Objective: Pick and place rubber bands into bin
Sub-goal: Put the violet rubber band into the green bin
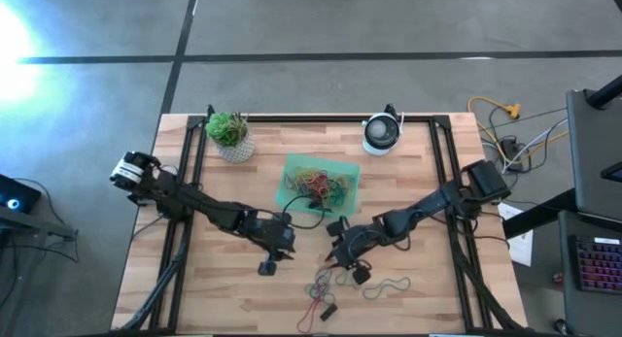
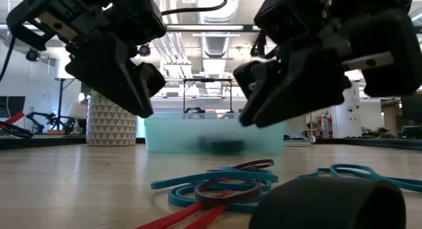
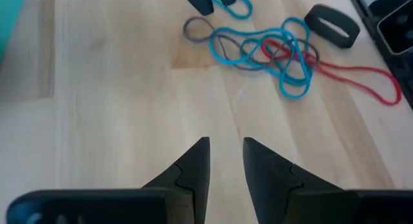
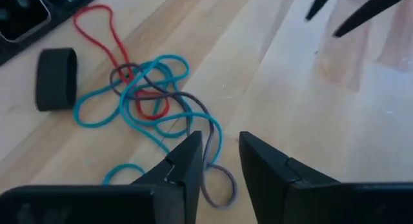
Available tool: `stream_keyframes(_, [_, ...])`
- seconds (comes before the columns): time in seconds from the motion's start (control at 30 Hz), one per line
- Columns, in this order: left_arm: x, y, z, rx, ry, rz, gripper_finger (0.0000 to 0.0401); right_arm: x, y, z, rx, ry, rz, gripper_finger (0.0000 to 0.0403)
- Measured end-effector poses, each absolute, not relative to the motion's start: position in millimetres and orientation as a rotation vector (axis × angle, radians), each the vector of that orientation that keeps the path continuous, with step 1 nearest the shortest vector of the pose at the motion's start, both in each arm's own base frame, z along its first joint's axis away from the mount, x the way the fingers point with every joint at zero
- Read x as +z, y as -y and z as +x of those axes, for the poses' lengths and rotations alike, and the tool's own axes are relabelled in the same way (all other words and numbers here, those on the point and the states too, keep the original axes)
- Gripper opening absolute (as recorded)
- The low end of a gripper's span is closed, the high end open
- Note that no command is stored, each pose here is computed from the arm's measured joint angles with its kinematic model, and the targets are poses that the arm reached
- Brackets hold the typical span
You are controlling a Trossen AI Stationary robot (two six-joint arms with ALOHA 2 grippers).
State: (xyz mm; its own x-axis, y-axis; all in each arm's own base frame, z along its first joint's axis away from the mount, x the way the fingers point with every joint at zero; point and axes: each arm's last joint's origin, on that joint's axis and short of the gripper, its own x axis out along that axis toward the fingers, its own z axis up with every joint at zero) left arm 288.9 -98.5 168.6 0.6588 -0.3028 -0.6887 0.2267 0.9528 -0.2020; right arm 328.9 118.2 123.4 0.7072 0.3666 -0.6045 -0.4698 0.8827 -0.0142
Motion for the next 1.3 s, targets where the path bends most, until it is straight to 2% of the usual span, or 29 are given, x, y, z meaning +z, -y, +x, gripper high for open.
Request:
stream_keyframes(0.23, [168.2, 98.2, 287.6, -0.298, -0.812, -0.100, 0.0077, 112.9, -121.3, 335.6, 0.492, -0.715, -0.180, 0.0129])
stream_keyframes(0.47, [168.3, 98.1, 287.6, -0.299, -0.811, -0.097, 0.0077, 112.2, -121.4, 335.9, 0.492, -0.745, -0.182, 0.0131])
stream_keyframes(0.77, [168.4, 98.0, 287.7, -0.297, -0.809, -0.095, 0.0077, 108.0, -119.5, 332.7, 0.474, -0.793, -0.213, 0.0093])
stream_keyframes(1.0, [168.4, 98.0, 287.7, -0.297, -0.809, -0.095, 0.0077, 106.2, -118.1, 331.3, 0.462, -0.810, -0.267, 0.0018])
stream_keyframes(1.3, [168.4, 97.7, 287.8, -0.293, -0.808, -0.092, 0.0077, 112.9, -118.6, 335.4, 0.437, -0.780, -0.288, 0.0009])
